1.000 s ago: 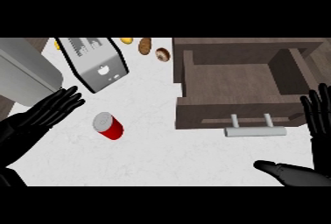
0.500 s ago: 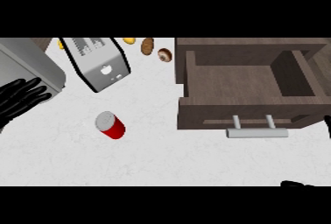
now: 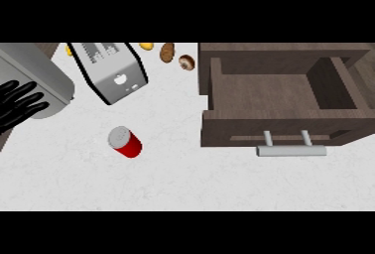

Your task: Pick up the can, place it into the drawer and close the drawer

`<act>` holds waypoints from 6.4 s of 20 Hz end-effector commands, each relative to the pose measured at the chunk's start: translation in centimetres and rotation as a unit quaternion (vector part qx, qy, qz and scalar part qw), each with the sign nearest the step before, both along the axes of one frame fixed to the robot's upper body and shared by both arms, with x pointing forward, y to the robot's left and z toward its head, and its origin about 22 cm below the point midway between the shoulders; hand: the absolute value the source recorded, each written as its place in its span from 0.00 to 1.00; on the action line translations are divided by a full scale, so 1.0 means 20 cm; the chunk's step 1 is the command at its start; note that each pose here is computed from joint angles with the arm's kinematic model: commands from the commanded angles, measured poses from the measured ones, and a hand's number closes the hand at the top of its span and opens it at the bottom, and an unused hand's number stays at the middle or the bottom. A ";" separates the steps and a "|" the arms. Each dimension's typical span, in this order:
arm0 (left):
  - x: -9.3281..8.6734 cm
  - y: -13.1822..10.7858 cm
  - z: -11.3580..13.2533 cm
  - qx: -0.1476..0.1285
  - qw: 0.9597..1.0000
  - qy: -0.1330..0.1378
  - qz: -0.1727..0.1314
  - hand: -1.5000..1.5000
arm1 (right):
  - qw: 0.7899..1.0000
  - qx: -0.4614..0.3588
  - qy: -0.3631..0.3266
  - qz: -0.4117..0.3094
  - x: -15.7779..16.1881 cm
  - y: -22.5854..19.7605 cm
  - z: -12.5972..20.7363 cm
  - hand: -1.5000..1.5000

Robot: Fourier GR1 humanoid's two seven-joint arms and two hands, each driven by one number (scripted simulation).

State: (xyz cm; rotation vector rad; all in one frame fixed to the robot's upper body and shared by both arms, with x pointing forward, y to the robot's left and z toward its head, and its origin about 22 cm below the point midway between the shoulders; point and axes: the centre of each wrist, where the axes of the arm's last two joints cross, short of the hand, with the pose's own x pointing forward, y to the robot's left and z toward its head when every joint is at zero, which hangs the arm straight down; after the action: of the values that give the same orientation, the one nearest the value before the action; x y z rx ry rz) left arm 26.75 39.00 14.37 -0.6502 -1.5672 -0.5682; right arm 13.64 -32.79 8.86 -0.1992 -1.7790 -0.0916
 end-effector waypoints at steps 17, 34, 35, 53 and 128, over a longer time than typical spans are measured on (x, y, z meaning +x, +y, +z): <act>0.15 -0.33 -0.23 -0.029 0.993 0.110 -0.008 0.00 | 1.000 0.004 -0.007 -0.012 -0.16 -0.21 -0.01 0.00; 0.18 -0.41 -0.64 0.018 0.993 0.115 0.035 0.00 | 1.000 -0.005 0.010 -0.009 -0.33 -0.30 0.06 0.00; 0.15 -0.30 -0.60 0.022 0.993 0.105 0.045 0.00 | 1.000 0.005 -0.002 0.006 -0.25 -0.23 0.04 0.00; 0.24 -0.19 -1.04 0.030 0.989 0.122 0.075 0.00 | 1.000 -0.006 0.001 0.007 -0.28 -0.22 0.06 0.00; 0.49 -1.43 0.06 -0.101 0.934 -0.006 0.343 1.00 | 1.000 0.022 -0.002 -0.001 -0.37 -0.14 0.20 0.00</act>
State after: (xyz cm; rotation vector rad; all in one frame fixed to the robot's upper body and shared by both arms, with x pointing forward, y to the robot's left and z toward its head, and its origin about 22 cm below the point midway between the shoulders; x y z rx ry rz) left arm 36.10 12.68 14.08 -0.2144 -1.7333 0.1357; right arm 6.24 -36.63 12.15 -0.1801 -1.7803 -0.1481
